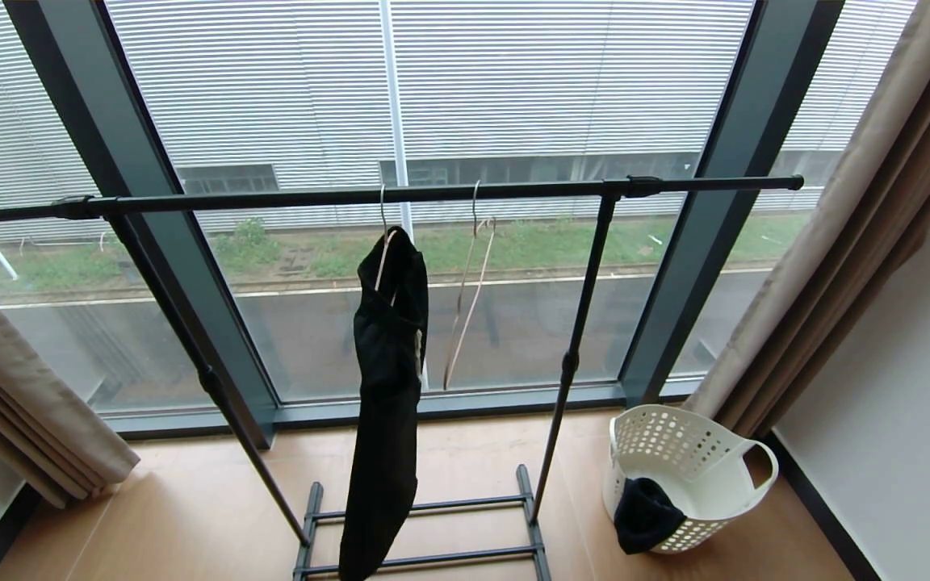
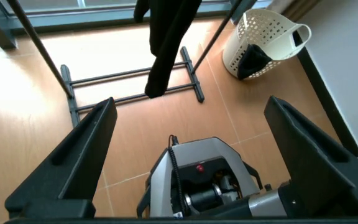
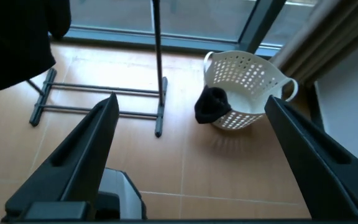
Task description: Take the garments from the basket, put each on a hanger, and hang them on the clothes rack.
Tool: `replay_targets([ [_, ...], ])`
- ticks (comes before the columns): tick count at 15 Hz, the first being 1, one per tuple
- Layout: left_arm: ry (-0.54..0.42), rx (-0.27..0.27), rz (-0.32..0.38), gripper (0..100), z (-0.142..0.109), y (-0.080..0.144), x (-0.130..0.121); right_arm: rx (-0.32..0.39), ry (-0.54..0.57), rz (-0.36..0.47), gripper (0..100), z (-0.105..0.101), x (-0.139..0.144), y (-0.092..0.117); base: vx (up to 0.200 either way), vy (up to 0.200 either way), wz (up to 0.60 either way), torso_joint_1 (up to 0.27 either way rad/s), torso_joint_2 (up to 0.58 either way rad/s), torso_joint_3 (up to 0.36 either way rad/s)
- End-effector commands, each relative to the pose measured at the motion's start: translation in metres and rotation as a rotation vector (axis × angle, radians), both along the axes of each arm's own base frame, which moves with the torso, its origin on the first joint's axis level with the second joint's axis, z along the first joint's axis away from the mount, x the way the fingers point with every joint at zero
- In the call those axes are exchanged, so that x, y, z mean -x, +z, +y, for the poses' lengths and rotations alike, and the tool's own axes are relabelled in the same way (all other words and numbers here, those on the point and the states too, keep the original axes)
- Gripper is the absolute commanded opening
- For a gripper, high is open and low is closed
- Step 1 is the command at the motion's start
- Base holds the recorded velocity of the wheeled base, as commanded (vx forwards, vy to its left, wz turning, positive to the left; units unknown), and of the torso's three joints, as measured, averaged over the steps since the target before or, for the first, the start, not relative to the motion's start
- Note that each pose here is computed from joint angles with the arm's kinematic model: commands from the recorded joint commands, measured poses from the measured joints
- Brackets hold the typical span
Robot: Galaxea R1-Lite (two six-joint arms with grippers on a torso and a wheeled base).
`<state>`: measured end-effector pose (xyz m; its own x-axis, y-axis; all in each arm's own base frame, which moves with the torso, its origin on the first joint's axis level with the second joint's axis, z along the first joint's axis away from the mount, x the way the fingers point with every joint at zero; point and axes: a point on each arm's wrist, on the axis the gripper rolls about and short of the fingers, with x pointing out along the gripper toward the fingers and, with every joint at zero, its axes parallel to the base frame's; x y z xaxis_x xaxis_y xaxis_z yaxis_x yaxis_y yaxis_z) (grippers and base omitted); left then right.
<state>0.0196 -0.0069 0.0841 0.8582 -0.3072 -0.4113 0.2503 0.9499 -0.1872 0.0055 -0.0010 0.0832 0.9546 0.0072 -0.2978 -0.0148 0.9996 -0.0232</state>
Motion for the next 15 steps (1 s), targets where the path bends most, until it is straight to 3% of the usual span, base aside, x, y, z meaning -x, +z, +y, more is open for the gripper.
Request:
replay_targets([
  [1, 0.016, 0.003, -0.124, 100, 0.001, 0.002, 0.01, 0.0, -0.094, -0.122, 100, 0.0, 0.01, 0.0, 0.0, 0.0, 0.0, 0.0, 0.0, 0.0],
  [2, 0.02, 0.0, -0.147, 100, 0.001, 0.002, 0.012, 0.001, -0.108, -0.14, 100, 0.0, 0.012, 0.0, 0.0, 0.0, 0.0, 0.0, 0.0, 0.0],
  [5, 0.126, -0.13, -0.342, 100, 0.001, 0.001, 0.026, 0.024, -0.091, -0.253, 100, 0.001, 0.021, -0.001, 0.0, 0.0, 0.0, 0.0, 0.0, 0.0],
  [7, 0.087, -0.121, -0.413, 100, -0.002, -0.001, 0.034, 0.023, -0.089, -0.251, 100, 0.001, 0.021, -0.001, 0.0, 0.0, 0.0, 0.0, 0.0, 0.0],
  [10, -0.026, -0.086, -0.418, 100, -0.004, -0.002, 0.036, 0.023, -0.089, -0.251, 100, 0.001, 0.021, -0.001, 0.0, 0.0, 0.0, 0.0, 0.0, 0.0],
  [13, -0.063, -0.079, -0.417, 100, -0.004, -0.001, 0.036, 0.022, -0.083, -0.253, 100, 0.001, 0.021, -0.001, 0.0, 0.0, 0.0, 0.0, 0.0, 0.0],
  [15, -0.178, -0.036, -0.414, 100, -0.002, -0.001, 0.037, 0.02, -0.062, -0.256, 100, 0.002, 0.022, -0.001, 0.0, 0.0, 0.0, 0.0, 0.0, 0.0],
])
